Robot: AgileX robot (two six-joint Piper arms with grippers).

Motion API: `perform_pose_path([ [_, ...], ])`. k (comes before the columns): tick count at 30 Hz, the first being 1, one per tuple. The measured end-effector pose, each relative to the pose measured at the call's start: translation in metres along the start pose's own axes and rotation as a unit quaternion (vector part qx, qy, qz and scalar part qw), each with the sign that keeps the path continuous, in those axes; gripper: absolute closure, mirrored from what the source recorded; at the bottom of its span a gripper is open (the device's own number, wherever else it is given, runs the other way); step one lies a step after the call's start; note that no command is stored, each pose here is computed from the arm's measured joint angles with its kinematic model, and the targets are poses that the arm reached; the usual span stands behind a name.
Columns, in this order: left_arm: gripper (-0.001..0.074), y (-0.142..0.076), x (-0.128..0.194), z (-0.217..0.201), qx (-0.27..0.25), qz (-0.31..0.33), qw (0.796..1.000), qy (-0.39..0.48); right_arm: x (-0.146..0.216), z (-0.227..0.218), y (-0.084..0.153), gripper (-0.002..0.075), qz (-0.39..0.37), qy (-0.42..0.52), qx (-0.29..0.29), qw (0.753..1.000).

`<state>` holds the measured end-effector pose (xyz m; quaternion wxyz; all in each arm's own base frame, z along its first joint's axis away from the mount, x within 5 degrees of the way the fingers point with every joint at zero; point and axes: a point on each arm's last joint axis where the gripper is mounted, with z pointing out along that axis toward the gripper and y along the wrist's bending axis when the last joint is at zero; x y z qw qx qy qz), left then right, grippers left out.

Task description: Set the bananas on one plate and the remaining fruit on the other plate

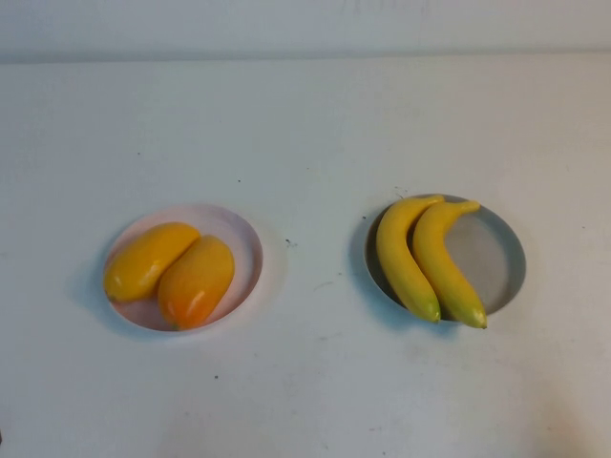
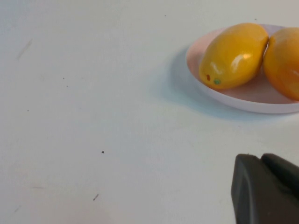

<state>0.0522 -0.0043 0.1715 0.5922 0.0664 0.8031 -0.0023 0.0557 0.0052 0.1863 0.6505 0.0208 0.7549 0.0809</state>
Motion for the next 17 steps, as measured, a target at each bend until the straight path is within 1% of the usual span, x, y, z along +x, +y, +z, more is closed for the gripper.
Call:
perform_pose_path([
  [5, 0.0739, 0.0, 0.0, 0.0, 0.0, 0.0, 1.0, 0.0, 0.005, 0.0, 0.0, 0.0741, -0.031, 0.027, -0.001, 0.999],
  [9, 0.0739, 0.0, 0.0, 0.0, 0.0, 0.0, 1.0, 0.0, 0.012, -0.001, 0.001, 0.0741, -0.033, 0.064, -0.007, 0.997],
  [17, 0.0739, 0.0, 0.0, 0.0, 0.0, 0.0, 1.0, 0.0, 0.012, -0.001, 0.001, 0.0741, -0.034, 0.067, -0.01, 0.997],
])
